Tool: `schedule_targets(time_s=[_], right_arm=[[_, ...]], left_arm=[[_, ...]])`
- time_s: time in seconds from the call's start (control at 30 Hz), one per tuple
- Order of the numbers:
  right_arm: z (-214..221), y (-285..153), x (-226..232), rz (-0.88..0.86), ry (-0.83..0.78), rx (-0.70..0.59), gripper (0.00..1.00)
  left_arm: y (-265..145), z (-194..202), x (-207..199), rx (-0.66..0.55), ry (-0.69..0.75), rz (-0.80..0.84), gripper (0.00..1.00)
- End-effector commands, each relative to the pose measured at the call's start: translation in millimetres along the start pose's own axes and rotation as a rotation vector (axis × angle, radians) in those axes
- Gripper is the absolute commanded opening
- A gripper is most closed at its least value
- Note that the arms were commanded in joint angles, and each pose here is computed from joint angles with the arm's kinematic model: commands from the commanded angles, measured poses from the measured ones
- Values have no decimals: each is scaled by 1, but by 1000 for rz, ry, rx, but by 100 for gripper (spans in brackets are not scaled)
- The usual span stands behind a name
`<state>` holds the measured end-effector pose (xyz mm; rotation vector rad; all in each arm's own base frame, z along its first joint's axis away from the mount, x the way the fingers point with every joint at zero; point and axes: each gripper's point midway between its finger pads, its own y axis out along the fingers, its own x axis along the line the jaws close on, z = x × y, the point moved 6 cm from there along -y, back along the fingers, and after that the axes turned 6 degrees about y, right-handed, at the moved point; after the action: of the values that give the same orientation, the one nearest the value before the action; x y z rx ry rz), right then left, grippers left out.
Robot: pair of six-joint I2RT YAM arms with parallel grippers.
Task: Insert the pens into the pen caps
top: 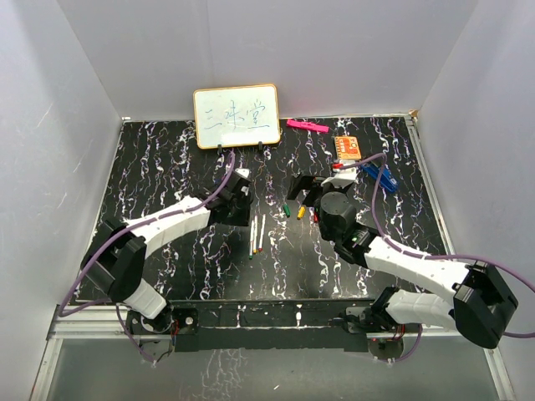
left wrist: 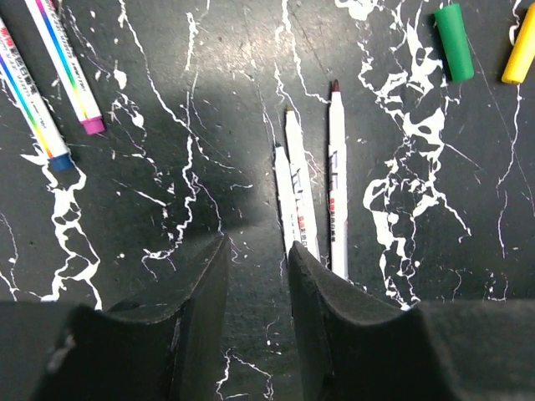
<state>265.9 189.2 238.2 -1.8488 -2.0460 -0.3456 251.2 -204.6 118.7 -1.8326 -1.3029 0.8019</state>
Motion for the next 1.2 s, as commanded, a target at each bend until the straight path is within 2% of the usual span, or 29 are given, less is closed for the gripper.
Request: schedule_targets(time_s=[0.0,0.43,1.17], right_arm=[[-9,2,0,25,14,-38,98],[2,5,-2,32,9,-11,98],[8,7,-2,37,16,4,98]], left_arm=[[-9,6,-13,11,-3,50,34],[4,30,-25,81,77,-25,35],[20,50,-25,131,94,-77,35]])
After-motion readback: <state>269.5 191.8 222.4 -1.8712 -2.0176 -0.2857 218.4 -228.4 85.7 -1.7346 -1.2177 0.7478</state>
